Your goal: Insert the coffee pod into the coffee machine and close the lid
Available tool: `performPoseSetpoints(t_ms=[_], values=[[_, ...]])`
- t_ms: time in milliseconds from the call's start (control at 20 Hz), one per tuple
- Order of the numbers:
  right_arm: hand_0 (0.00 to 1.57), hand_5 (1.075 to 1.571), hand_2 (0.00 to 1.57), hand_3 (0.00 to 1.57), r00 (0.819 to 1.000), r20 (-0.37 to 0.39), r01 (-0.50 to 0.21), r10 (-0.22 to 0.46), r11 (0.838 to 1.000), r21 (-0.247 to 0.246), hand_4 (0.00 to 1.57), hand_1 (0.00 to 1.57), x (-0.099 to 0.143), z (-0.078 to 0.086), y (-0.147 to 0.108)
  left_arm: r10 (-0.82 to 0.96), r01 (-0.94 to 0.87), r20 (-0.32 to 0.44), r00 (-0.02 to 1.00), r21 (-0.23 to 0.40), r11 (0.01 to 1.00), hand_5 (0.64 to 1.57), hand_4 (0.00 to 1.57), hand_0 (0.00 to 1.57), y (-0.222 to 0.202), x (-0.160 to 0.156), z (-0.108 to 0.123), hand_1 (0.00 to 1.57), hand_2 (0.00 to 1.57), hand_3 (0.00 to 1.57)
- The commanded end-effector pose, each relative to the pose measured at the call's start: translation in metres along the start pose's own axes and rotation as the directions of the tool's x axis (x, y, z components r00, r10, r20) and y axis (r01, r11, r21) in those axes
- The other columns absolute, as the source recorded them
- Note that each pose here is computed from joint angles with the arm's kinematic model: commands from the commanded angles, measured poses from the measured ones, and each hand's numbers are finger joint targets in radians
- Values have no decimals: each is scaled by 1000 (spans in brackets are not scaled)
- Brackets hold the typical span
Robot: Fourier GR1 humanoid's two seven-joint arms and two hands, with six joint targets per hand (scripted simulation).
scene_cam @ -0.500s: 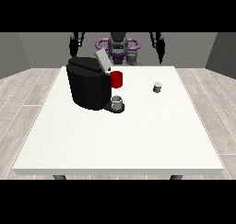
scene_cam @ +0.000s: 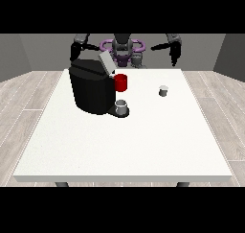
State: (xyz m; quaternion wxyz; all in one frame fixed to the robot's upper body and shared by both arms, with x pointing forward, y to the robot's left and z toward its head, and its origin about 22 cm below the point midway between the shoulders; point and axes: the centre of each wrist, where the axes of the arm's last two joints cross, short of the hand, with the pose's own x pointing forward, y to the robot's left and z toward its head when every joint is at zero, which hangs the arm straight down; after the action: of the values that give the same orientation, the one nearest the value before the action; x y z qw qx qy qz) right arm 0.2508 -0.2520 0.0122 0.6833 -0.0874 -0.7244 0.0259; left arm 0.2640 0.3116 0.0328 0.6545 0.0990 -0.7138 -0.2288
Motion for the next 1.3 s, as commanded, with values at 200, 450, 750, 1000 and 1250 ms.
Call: performPoseSetpoints(t_ms=[200, 450, 750, 1000, 1250], values=[[0, 1571, 0, 0, 990, 125, -63, 64, 998, -8, 0, 0, 31, -20, 26, -182, 181, -47, 982, -28, 983, 1571, 0, 0, 71, 6, -33, 0, 0, 0], [0, 1571, 0, 0, 987, 152, -57, 48, 997, 50, 0, 0, 34, -15, 45, -292, 283, -154, 944, -76, 956, 1571, 0, 0, 92, 4, -44, 0, 0, 0], [0, 1571, 0, 0, 991, 127, -37, 33, 999, 32, 0, 0, 46, -20, 58, -347, 336, -169, 922, -95, 937, 1571, 0, 0, 97, -25, -47, 0, 0, 0], [0, 1571, 0, 0, 998, 58, -41, 39, 998, 41, 0, 0, 21, -22, 50, -400, 381, -175, 900, -130, 915, 1571, 0, 0, 77, -38, -56, 0, 291, 0], [0, 1571, 0, 0, 1000, 17, -22, 22, 999, 30, 0, 0, 27, -40, 64, -471, 464, -110, 876, -82, 882, 1571, 0, 946, 64, -17, -84, 946, 967, 665]])
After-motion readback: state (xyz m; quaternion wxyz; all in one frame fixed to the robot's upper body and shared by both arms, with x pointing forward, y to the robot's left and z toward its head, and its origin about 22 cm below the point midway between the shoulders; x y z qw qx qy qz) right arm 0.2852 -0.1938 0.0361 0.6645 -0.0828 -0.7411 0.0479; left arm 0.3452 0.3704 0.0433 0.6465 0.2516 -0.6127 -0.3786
